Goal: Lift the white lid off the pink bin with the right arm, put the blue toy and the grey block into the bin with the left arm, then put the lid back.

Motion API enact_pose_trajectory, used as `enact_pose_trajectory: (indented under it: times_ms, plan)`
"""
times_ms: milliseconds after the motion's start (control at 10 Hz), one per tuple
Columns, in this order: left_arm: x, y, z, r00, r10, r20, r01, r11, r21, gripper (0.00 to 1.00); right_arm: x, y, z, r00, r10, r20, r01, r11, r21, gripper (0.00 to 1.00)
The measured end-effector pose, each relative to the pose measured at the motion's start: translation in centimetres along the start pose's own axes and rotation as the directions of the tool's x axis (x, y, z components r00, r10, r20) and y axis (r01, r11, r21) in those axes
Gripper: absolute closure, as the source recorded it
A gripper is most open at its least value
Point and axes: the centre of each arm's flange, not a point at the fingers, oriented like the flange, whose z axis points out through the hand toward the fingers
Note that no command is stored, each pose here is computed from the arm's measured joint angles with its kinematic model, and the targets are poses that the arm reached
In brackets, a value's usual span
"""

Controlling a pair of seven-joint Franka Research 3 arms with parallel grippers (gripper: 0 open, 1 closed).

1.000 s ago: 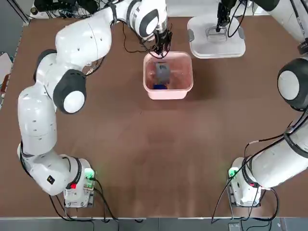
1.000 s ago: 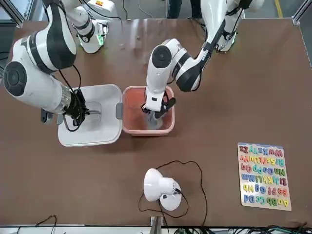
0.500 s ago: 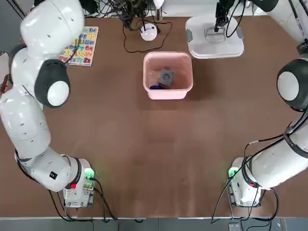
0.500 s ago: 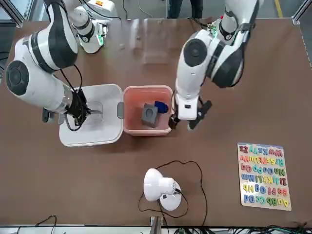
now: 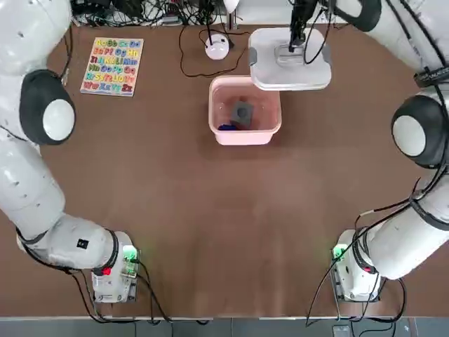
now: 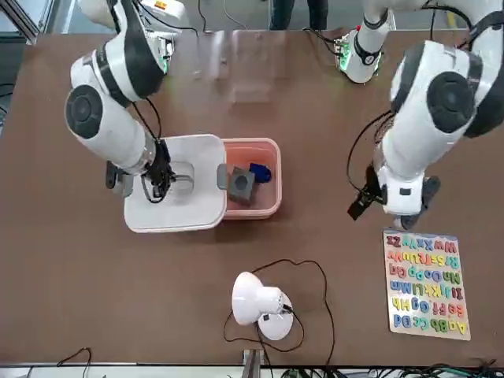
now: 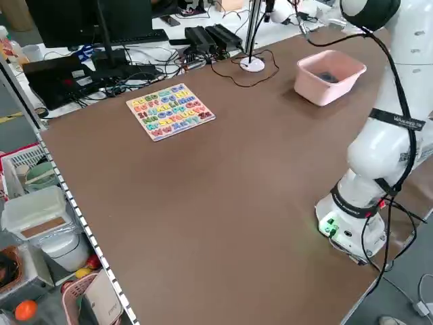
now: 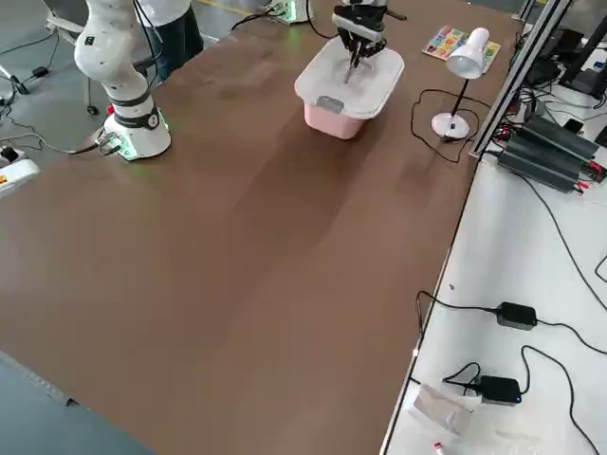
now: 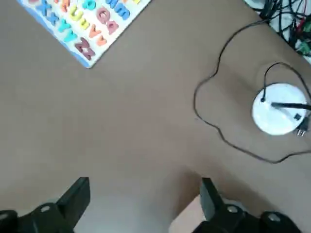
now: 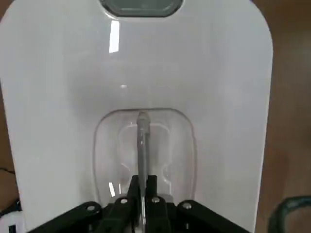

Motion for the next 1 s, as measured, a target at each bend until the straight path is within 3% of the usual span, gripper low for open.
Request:
enact_pose_trajectory:
  times_ms: [200,500,900,1000]
  plan:
    - [1.8,-5.9,-3.4,0.984,0.180,0.009,-0.180,0.984,0.011,0.00,-3.1,0.2,3.5,1.000,0.000,0.001,0.000,1.000,-0.020,0.93]
    - [1.5,-11.7,-7.1,0.870,0.494,0.003,-0.494,0.869,0.016,0.00,-8.5,1.8,7.1,0.998,-0.055,0.006,0.055,0.998,-0.012,0.93]
    - [0.7,-15.0,-10.2,0.768,0.641,-0.013,-0.641,0.768,0.016,0.00,-11.1,2.5,10.0,0.996,-0.083,0.016,0.083,0.996,-0.015,0.93]
    - [0.4,-14.9,-10.4,0.760,0.650,-0.015,-0.650,0.760,0.017,0.00,-11.8,2.8,10.9,0.996,-0.085,0.013,0.085,0.996,-0.017,0.93]
